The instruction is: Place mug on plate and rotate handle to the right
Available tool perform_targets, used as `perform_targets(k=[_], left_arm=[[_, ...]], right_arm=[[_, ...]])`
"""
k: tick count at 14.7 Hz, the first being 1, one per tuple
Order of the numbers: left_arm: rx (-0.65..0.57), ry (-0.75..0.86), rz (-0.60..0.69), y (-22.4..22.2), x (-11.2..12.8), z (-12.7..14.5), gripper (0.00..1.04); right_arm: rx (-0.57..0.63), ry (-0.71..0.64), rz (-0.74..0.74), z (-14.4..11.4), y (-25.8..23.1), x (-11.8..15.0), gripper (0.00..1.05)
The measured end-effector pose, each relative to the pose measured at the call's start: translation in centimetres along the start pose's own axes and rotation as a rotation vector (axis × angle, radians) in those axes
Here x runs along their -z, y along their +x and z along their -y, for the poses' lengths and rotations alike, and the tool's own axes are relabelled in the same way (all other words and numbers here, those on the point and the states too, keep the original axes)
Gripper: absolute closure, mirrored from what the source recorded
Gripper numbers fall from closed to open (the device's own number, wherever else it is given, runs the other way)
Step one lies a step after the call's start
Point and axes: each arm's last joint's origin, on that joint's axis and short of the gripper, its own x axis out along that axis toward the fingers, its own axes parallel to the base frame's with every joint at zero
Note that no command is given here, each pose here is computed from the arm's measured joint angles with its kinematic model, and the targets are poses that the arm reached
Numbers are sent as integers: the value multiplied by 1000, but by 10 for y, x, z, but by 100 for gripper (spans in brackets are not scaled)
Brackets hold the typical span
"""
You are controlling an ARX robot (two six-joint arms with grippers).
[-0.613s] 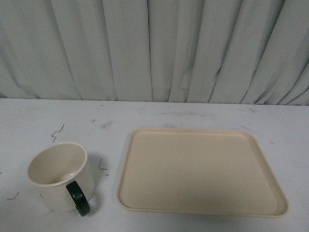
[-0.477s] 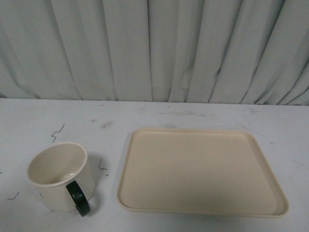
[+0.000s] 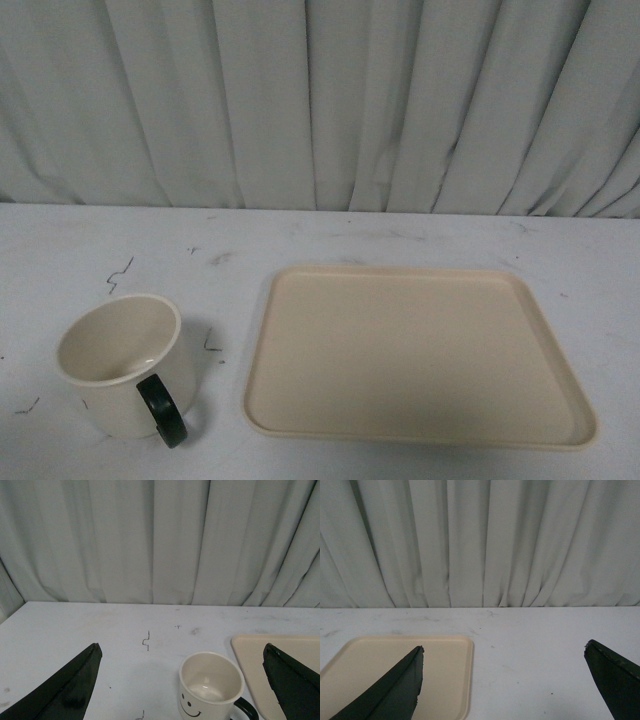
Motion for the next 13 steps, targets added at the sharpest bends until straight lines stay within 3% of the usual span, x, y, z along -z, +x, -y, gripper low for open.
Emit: perform_targets(k=[13], left_arm=[[0, 0, 0, 0, 0, 0, 7]], right_arm=[[0, 0, 0, 0, 0, 0, 6]])
